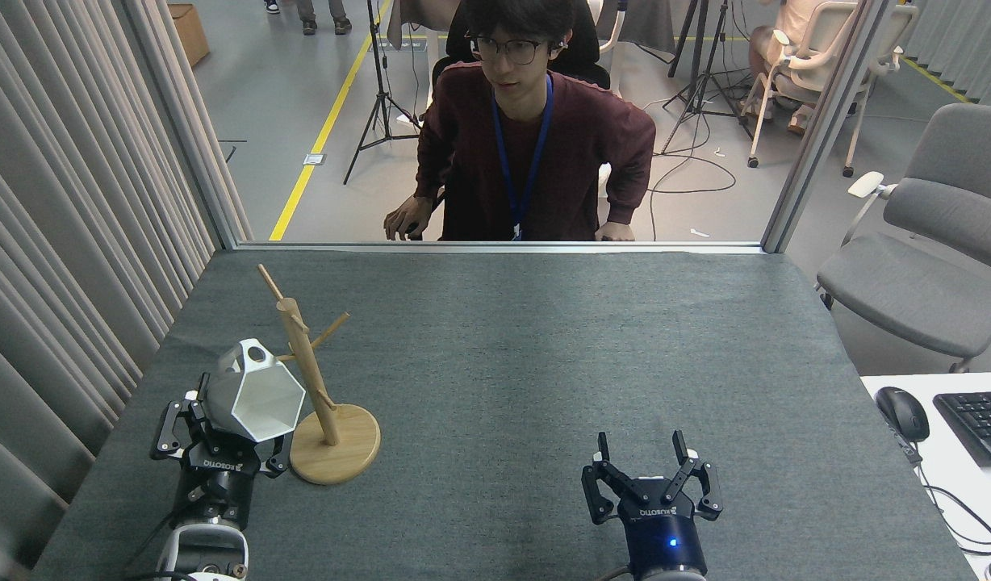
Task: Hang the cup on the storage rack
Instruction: 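Raise the cup with the left gripper onto a rack peg, then release the cup on the peg and lower the left gripper away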
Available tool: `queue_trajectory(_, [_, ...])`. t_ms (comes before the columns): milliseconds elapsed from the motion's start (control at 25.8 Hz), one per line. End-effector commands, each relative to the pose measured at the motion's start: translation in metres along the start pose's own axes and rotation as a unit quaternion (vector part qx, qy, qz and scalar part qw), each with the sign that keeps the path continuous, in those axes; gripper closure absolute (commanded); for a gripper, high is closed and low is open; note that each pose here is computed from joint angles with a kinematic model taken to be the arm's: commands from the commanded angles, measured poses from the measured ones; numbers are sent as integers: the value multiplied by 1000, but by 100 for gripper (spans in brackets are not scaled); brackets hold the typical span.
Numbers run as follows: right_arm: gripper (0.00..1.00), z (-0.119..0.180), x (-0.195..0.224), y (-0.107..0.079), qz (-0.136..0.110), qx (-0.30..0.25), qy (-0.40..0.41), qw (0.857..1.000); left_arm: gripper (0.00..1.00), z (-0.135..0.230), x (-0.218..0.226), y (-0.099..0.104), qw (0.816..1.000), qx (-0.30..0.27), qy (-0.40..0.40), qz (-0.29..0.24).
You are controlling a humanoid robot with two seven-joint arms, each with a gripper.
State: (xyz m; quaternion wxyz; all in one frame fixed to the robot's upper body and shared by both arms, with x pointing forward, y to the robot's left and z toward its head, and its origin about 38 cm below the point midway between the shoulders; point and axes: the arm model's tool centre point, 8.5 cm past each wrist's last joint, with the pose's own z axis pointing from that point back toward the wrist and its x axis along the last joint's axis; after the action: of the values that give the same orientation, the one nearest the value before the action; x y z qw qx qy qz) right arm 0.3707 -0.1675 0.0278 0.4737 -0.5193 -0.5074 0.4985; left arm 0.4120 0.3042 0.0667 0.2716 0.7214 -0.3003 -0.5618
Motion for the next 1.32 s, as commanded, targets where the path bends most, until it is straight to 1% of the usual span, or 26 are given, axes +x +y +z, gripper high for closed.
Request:
queue_trajectory(0, [2,-1,0,-1,0,-1,0,1000,24,-2,8,6,1000,9,-13,-4])
queue_trajectory(39, [2,-1,0,-1,0,-1,0,1000,4,-1,10,7,1000,10,-15,-2])
queue_trajectory(77, [2,-1,0,-1,0,-1,0,1000,0,-1,10,7,1000,11,-16,0])
queue_trajectory(271, [2,-1,-1,-1,1,-2,0,1000,0,-2,25,21,999,31,-36,1])
queue_trajectory(504, [2,-1,-2,-1,1,-2,1,1000,0,-1,28,23,999,30,-36,5])
queue_trajectory(581, [2,-1,-2,-1,1,-2,1,1000,0,3,29,21,999,27,-38,5])
queue_trajectory(736, [2,-1,-2,-1,1,-2,0,1000,0,24,29,12,999,15,-41,5])
queue_trajectory(852, [2,-2,-2,-2,1,-3,0,1000,0,44,29,2,999,1,-43,4])
queue_trajectory(930, [2,-6,-2,-5,2,-8,0,1000,0,62,28,-5,999,-11,-45,1])
queue_trajectory(1046, [2,-6,-2,-6,2,-9,0,1000,0,81,28,-5,999,-15,-47,1])
queue_trajectory(1085, [2,-6,-2,-6,2,-9,0,1000,0,87,26,-3,999,-15,-45,7])
queue_trajectory(1123, [2,-6,-3,-6,4,-9,0,1000,0,90,24,-2,999,-16,-40,25])
queue_trajectory(1201, [2,-6,-4,-6,5,-9,-1,1000,0,94,17,6,996,-13,-25,83])
queue_trajectory(1239, [2,-4,-4,-4,5,-8,-2,1000,0,95,11,13,991,-8,-20,129])
queue_trajectory(1278, [2,-2,-7,-4,9,-8,-3,1000,0,95,7,21,982,1,-23,189])
